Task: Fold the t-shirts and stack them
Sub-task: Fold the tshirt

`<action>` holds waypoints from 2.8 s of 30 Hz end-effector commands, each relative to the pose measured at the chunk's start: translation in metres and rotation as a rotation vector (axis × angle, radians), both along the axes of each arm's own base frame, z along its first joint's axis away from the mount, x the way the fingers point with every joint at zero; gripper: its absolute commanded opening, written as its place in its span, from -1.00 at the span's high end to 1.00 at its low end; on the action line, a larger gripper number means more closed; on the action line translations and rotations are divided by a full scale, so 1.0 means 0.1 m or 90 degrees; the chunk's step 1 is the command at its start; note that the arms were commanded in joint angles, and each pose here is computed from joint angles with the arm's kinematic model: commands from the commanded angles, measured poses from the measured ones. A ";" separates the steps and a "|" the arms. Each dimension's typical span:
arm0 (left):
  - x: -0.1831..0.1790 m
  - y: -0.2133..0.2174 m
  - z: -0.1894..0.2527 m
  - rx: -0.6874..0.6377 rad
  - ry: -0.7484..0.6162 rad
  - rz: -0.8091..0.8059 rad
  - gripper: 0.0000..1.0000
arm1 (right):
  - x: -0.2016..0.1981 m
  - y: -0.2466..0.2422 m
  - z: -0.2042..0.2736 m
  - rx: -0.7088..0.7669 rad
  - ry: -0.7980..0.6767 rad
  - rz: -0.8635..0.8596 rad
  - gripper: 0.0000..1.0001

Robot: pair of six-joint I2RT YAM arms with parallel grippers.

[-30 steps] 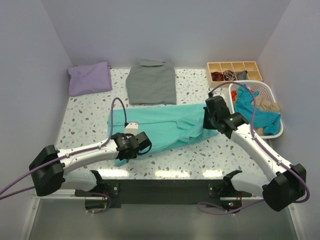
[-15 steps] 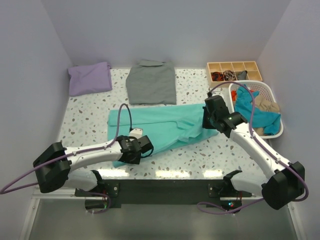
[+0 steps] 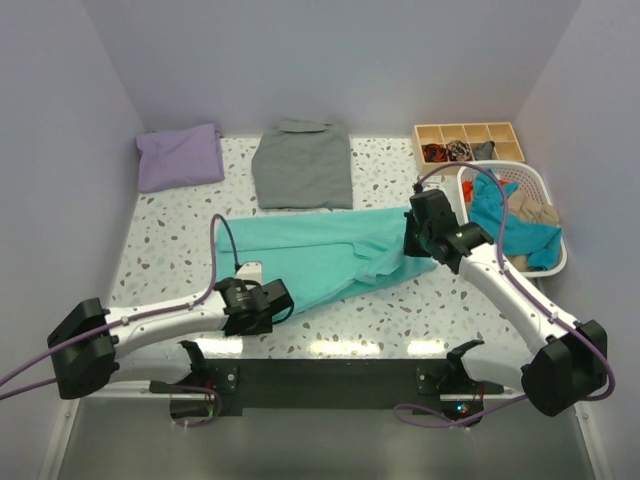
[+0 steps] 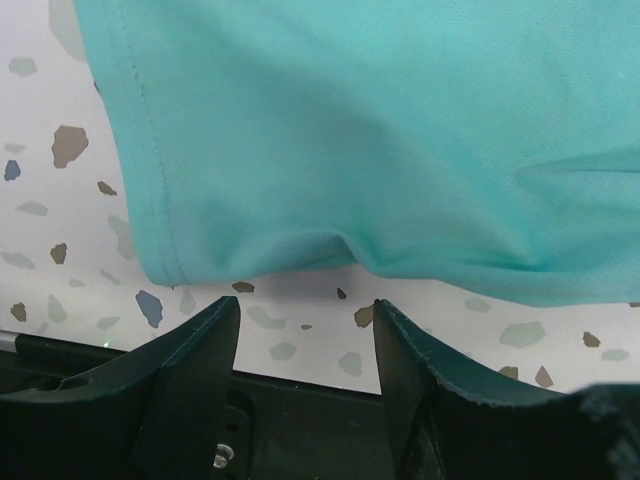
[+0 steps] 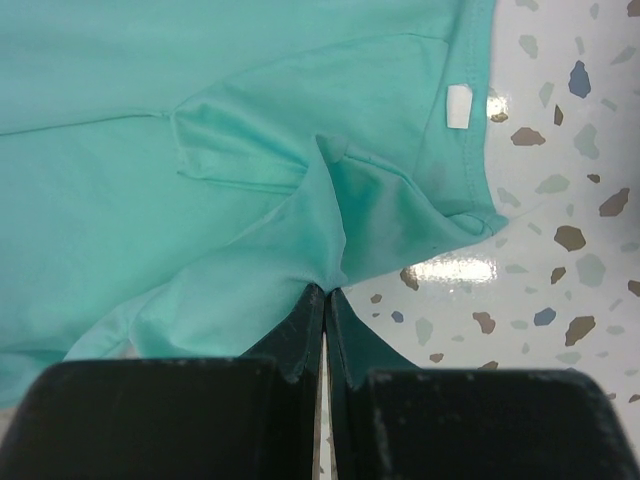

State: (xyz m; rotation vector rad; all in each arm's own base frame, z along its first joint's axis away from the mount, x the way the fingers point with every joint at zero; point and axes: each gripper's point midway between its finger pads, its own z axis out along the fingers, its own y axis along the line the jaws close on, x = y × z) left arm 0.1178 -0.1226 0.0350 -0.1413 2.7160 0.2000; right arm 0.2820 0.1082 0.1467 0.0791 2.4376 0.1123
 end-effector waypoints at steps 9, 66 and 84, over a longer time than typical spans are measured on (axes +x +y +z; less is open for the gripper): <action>0.02 0.23 0.14 -0.068 -0.095 0.216 -0.21 | 0.08 0.03 0.08 0.015 -0.020 0.007 0.98; 0.52 0.23 0.51 0.015 -0.284 0.412 1.00 | -0.20 -0.08 0.23 0.001 -0.018 0.040 1.00; 0.65 0.55 0.44 0.071 -0.258 0.361 1.00 | 0.21 -0.02 0.13 -0.020 -0.025 0.002 1.00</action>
